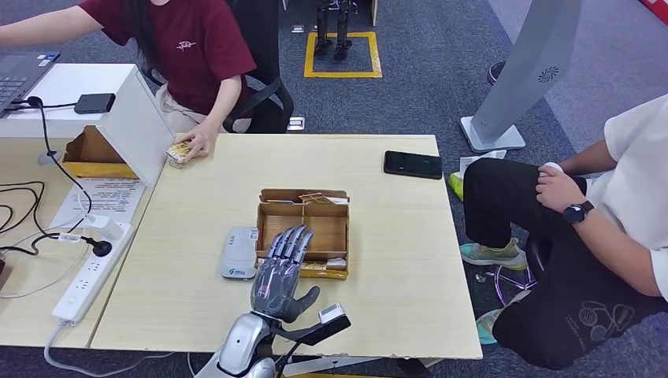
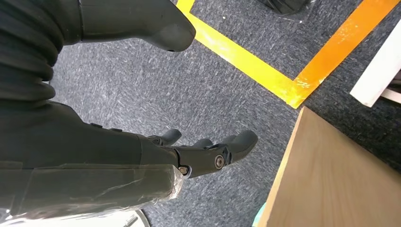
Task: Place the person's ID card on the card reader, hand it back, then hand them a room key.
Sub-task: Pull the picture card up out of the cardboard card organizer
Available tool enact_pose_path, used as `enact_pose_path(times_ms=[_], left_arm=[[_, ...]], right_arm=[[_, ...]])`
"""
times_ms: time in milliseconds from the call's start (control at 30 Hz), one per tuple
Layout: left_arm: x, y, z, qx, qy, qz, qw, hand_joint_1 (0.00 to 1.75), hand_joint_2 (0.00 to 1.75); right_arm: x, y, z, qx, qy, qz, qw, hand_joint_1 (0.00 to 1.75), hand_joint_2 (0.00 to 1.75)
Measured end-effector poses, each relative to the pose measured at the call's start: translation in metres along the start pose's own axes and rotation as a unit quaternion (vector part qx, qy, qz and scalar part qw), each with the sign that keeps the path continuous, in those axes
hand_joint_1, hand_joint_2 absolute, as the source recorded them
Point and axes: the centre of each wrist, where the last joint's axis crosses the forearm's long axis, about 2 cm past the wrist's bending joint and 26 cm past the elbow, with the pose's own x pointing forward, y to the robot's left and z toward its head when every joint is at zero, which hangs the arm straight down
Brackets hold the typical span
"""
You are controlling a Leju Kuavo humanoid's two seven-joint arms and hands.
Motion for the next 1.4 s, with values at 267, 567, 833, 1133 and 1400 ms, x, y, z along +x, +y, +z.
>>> enact_pose_path(times_ms=[267, 567, 833, 1133, 1400], left_arm=[[0.0006, 0.0015, -0.0052, 0.005, 0.0, 0.002, 1.0, 0.0, 1.75], [-0.001, -0.0015, -0.0032, -0.004, 0.01, 0.013, 1.0, 1.74, 1.75], [-0.0023, -0.0039, -0.0018, -0.012, 0.011, 0.014, 1.0, 1.59, 1.75], [-0.0044, -0.0032, -0.0047, -0.011, 0.009, 0.011, 1.0, 1.49, 1.75], [-0.0048, -0.0037, -0.0045, -0.012, 0.012, 0.013, 1.0, 1.75, 1.75]], right_arm=[[0.0037, 0.0, -0.0003, 0.0, -0.002, 0.002, 1.0, 0.0, 1.75], [0.0048, 0.0006, -0.0003, 0.0, -0.003, 0.002, 1.0, 0.0, 1.75], [0.0068, 0.0008, -0.0004, 0.001, -0.005, 0.006, 1.0, 0.0, 1.75], [0.0081, 0.0011, -0.0005, 0.001, -0.006, 0.008, 1.0, 0.0, 1.75], [0.0094, 0.0022, -0.0004, 0.002, -0.006, 0.007, 1.0, 0.0, 1.75]])
